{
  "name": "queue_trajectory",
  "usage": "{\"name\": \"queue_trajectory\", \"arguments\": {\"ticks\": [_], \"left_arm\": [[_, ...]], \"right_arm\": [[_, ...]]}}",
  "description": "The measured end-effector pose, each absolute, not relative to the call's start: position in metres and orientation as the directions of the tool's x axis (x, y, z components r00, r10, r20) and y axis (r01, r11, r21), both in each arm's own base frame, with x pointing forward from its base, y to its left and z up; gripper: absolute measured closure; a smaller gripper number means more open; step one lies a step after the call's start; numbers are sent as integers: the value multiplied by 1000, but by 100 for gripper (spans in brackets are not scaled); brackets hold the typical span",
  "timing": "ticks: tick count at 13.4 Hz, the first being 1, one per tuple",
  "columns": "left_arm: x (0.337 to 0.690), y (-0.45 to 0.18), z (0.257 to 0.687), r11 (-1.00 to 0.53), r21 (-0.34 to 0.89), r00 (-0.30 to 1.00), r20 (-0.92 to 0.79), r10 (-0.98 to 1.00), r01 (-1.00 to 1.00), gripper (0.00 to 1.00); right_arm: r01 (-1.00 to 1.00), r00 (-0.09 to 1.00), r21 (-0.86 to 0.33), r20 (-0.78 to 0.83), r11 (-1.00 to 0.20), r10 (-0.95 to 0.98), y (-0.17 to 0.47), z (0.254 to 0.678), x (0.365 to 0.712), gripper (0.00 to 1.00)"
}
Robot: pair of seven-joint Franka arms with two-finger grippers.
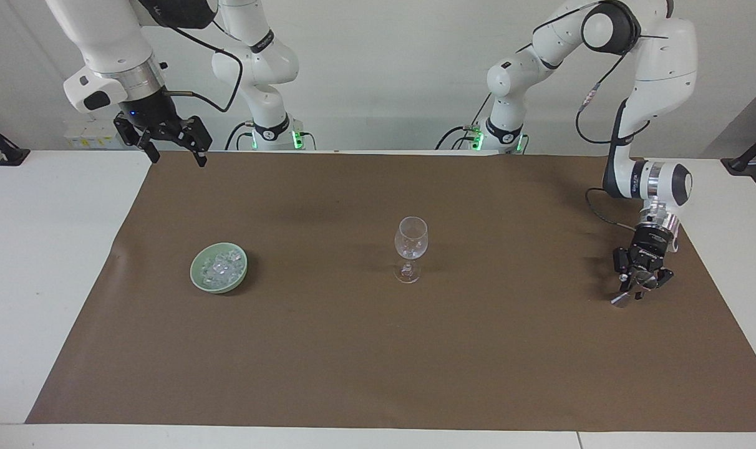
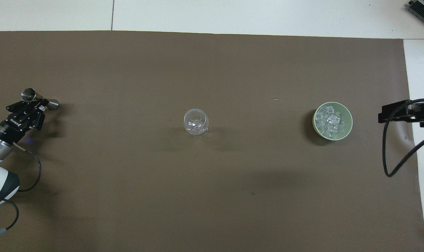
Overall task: Pour wine and add ice with both arms
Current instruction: 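Close the left gripper around the silver jigger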
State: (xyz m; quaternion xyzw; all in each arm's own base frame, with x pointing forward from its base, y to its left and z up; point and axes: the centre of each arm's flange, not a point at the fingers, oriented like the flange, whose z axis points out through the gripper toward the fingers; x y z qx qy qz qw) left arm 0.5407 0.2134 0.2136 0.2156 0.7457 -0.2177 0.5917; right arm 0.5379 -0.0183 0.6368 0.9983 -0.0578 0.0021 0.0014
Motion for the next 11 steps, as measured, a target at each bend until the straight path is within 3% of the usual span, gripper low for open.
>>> {"name": "queue_trajectory", "arguments": {"ticks": [11], "left_arm": [[549,209,222,805,-51,-185,-980,74,591,80]], "right_arm": [[-115,993,3,4,-993,-115,-18,637,538,0]]}}
